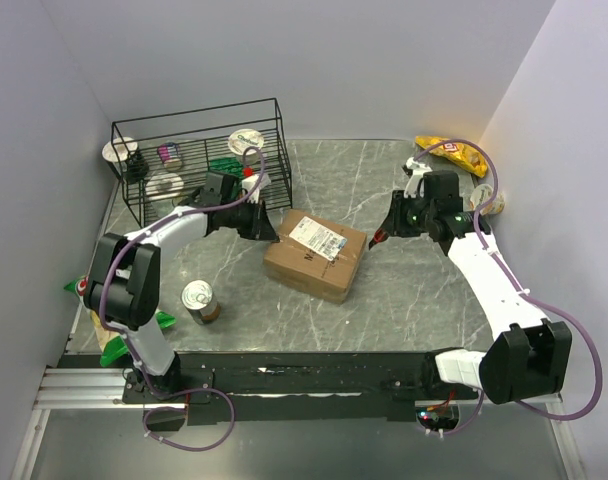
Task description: Unpack the express box
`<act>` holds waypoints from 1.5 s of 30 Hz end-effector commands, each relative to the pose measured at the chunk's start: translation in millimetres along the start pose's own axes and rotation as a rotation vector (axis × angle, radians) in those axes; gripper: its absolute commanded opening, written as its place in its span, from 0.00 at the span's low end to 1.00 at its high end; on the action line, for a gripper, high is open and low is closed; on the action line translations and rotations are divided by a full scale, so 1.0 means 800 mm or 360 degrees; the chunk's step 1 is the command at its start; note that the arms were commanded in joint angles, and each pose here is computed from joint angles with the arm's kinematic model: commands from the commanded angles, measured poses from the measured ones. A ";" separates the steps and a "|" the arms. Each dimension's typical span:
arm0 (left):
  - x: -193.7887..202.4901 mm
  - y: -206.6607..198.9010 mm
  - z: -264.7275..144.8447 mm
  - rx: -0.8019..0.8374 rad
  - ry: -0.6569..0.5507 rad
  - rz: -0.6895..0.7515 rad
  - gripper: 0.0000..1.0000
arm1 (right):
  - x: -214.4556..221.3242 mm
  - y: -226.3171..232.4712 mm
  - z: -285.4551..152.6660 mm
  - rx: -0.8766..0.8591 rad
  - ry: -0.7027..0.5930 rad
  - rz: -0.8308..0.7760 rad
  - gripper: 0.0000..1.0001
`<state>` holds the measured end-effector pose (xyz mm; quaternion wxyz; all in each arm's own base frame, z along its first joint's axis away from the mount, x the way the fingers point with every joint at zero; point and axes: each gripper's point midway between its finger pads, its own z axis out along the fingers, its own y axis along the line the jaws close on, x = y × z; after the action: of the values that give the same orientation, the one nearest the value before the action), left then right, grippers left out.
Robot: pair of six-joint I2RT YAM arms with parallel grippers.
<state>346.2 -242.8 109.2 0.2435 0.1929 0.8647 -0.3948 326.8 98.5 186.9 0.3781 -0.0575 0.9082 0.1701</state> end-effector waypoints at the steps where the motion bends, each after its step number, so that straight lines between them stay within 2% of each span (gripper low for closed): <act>1: 0.049 0.061 0.002 -0.0313 0.0115 -0.0063 0.02 | -0.029 0.007 -0.010 -0.0020 -0.0108 -0.0017 0.00; 8: 0.086 0.092 0.007 -0.0373 0.0256 -0.0121 0.01 | -0.016 -0.017 -0.006 0.0143 -0.0041 -0.0019 0.00; 11: 0.094 0.100 0.009 -0.0404 0.0283 -0.0125 0.01 | -0.012 -0.015 -0.005 0.0126 -0.0021 -0.0022 0.00; 20: 0.108 0.143 -0.011 -0.0576 0.0272 -0.0225 0.01 | -0.003 -0.013 -0.006 0.0108 0.0008 -0.0018 0.00; 26: 0.105 0.149 -0.015 -0.0604 0.0266 -0.0231 0.01 | -0.006 -0.013 -0.006 0.0106 0.0011 -0.0023 0.00; 29: 0.123 0.155 -0.019 -0.0630 0.0322 -0.0241 0.01 | -0.009 -0.011 -0.005 0.0096 0.0007 -0.0023 0.00; 40: 0.109 0.156 -0.022 -0.0627 0.0301 -0.0176 0.01 | -0.026 -0.001 0.002 0.0035 -0.0013 -0.0019 0.00; 45: 0.093 0.145 -0.016 -0.0563 0.0270 -0.0145 0.13 | -0.030 0.002 0.005 0.0012 -0.0022 -0.0010 0.00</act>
<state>396.4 -154.2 47.7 0.3052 0.1595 0.9083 -0.2374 329.0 92.4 171.5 0.3418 -0.0515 0.9265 0.1486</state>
